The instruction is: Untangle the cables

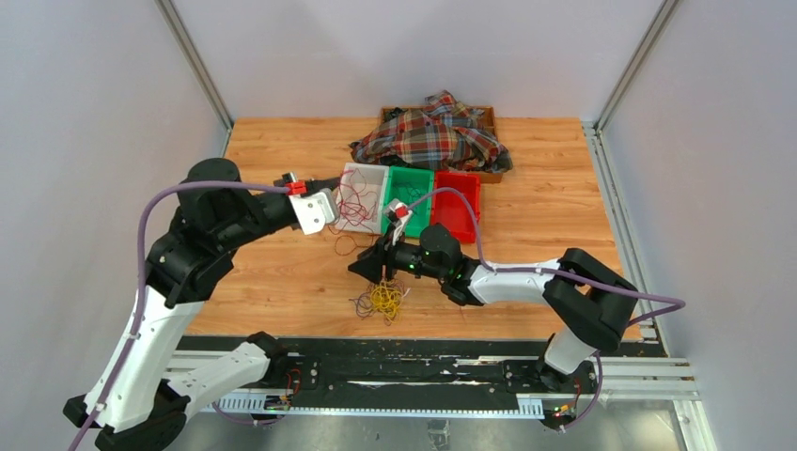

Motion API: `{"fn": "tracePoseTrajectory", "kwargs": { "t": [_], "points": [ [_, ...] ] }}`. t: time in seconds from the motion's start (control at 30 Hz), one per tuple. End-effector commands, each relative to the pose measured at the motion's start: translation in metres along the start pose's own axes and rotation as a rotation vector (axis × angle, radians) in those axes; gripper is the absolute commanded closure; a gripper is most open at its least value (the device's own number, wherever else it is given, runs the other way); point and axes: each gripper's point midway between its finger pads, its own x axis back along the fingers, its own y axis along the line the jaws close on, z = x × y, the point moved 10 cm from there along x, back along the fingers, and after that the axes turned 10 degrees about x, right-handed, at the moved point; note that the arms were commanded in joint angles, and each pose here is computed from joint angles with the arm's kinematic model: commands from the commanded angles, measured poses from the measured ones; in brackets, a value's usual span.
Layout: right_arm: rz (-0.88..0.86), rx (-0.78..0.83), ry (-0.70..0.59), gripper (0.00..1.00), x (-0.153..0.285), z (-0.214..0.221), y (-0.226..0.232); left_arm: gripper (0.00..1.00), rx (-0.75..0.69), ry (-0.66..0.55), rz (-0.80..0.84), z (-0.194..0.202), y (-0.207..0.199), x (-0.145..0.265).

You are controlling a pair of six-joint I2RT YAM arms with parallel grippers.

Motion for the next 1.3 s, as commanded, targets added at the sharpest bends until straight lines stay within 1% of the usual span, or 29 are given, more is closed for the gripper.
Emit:
{"fn": "tracePoseTrajectory", "kwargs": {
  "t": [0.0,0.1,0.2,0.37,0.47,0.57,0.73,0.9,1.27],
  "points": [
    [0.047,-0.029,-0.045,0.51,0.006,0.007,-0.004,0.99,-0.177,-0.067,-0.188,-0.030,0.034,0.006],
    [0.084,-0.028,-0.057,0.44,0.016,0.009,-0.004,0.99,-0.287,-0.088,-0.294,-0.043,0.055,0.002],
    [0.133,-0.023,-0.065,0.33,0.027,0.009,-0.005,0.99,-0.379,-0.097,-0.406,-0.058,0.079,-0.004],
    [0.214,-0.023,-0.093,0.32,0.044,0.007,-0.010,0.99,-0.472,-0.145,-0.600,-0.089,0.116,-0.011],
    [0.258,-0.030,-0.099,0.32,0.051,0.006,-0.013,0.99,-0.502,-0.184,-0.709,-0.102,0.131,-0.011],
    [0.290,-0.050,-0.106,0.33,0.055,0.008,-0.017,0.99,-0.524,-0.216,-0.780,-0.110,0.141,-0.013],
    [0.309,-0.070,-0.109,0.35,0.057,0.009,-0.020,0.99,-0.530,-0.257,-0.810,-0.116,0.150,-0.023],
    [0.321,-0.077,-0.104,0.36,0.059,0.012,-0.022,0.99,-0.520,-0.266,-0.811,-0.114,0.156,-0.037],
    [0.351,-0.093,-0.102,0.37,0.064,0.018,-0.025,0.99,-0.566,-0.308,-0.824,-0.123,0.169,-0.053]
  ]
}}
